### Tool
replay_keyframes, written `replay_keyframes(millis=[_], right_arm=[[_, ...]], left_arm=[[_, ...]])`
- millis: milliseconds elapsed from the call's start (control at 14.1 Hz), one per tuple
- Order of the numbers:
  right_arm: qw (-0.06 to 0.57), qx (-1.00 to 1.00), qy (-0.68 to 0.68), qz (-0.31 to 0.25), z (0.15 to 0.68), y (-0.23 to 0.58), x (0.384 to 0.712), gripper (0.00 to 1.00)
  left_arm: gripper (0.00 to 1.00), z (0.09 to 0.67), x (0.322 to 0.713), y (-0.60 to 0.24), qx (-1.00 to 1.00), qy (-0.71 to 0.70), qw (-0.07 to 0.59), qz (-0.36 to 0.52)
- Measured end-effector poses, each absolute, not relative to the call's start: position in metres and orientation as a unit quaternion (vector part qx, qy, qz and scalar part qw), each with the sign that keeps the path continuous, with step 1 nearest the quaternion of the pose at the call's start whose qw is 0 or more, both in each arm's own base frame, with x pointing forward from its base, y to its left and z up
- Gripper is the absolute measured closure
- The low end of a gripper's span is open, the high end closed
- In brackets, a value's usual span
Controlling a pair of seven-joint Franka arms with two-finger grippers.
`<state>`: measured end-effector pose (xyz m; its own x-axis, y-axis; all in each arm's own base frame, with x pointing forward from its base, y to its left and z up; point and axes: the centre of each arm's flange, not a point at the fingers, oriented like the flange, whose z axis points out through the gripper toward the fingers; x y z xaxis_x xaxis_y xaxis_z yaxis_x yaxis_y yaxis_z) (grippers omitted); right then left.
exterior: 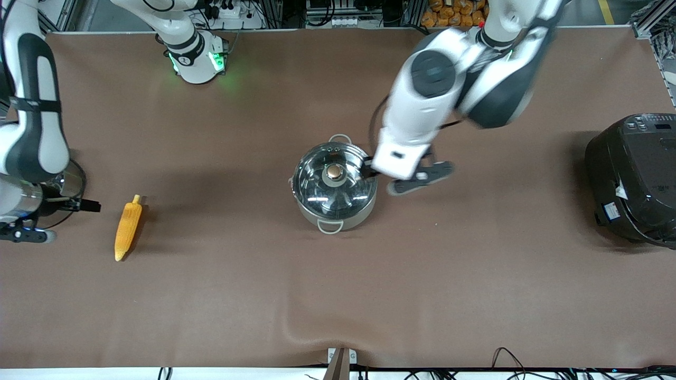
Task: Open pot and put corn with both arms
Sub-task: 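Move the left gripper to the lid knob while the right gripper reaches corn, then grasp the glass lid knob with the left gripper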
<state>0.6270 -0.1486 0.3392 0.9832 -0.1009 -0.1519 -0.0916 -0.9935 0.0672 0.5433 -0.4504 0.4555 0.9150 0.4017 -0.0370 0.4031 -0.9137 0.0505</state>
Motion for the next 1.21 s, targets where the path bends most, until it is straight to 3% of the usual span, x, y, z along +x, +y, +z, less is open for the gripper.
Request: replay_keyframes(millis=[426, 1206], right_arm=[[0.022, 0.994, -0.063, -0.082, 0.277, -0.160, 0.626, 0.00], [-0.001, 0.997, 0.039, -0.065, 0.287, -0.191, 0.627, 0.00]], left_arm=[[0.00, 0.377, 0.500, -0.533, 0.971, 0.238, -0.009, 0.009], [0.00, 0.355, 0.495, -0.549, 0.971, 0.237, -0.005, 0.014]])
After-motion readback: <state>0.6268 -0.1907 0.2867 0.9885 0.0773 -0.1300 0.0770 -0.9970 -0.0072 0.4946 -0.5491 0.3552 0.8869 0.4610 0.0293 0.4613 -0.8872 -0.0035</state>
